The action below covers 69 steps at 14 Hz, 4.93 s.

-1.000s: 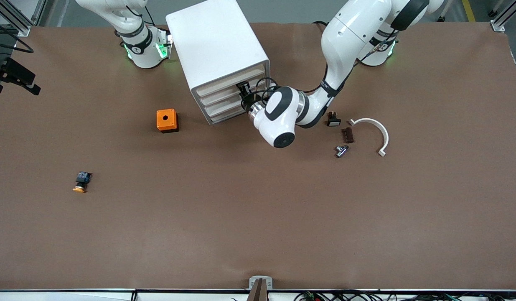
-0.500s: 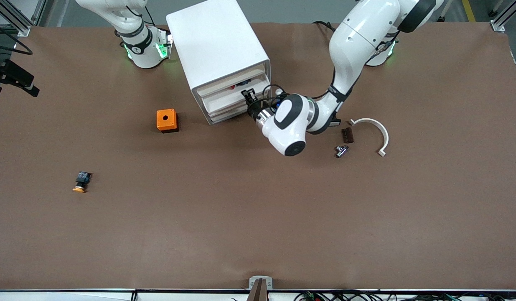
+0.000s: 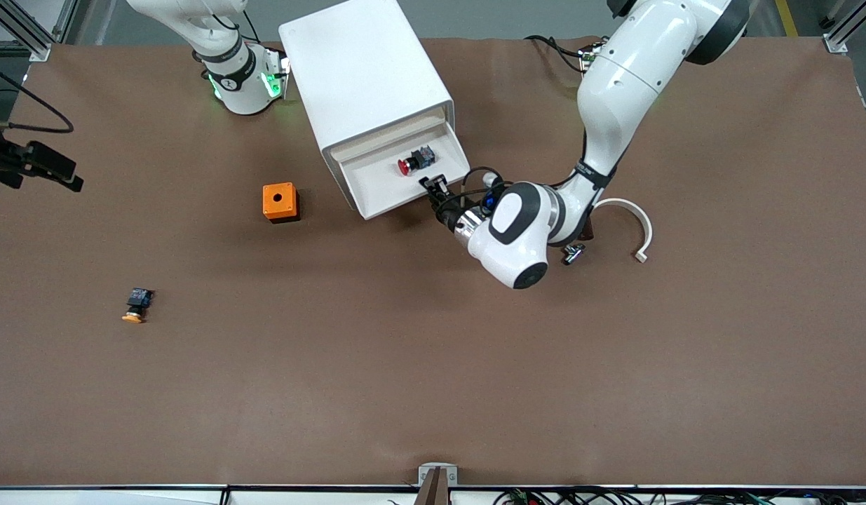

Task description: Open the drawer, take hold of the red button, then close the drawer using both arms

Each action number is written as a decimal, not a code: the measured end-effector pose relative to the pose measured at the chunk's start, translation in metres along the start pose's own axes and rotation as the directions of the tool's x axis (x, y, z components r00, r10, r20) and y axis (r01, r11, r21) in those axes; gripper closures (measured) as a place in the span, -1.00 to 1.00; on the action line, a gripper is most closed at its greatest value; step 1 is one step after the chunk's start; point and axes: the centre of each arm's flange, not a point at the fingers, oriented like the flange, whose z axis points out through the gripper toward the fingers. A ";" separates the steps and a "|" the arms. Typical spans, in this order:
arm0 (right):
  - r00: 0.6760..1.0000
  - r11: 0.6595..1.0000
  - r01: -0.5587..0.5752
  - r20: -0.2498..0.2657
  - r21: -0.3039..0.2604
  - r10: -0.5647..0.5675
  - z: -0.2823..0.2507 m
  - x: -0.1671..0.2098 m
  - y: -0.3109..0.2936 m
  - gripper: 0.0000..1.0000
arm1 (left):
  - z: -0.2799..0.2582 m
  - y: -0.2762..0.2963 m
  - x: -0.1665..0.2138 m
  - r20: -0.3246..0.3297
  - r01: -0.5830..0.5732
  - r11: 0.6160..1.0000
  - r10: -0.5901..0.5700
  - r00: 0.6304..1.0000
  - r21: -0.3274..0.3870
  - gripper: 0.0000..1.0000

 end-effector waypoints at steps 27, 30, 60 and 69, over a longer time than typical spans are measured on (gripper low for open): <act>0.676 0.673 -0.737 0.060 0.063 0.734 0.094 -0.080 -0.393 -1.00 | -0.211 -0.049 0.021 -0.012 -0.157 0.866 0.172 0.985 -0.474 -1.00; 0.642 0.637 -0.767 0.065 0.081 0.764 0.123 -0.110 -0.442 -1.00 | -0.258 -0.070 0.040 -0.006 -0.201 0.825 0.233 0.972 -0.529 -1.00; 0.622 0.620 -0.780 0.008 -0.085 0.783 0.273 -0.183 -0.556 -0.99 | -0.234 -0.120 0.033 -0.801 -0.994 0.107 0.597 0.037 0.034 -1.00; 0.619 0.618 -0.782 0.008 -0.082 0.785 0.272 -0.184 -0.558 0.17 | -0.207 -0.093 0.022 -0.813 -0.998 0.056 0.582 0.003 0.037 -1.00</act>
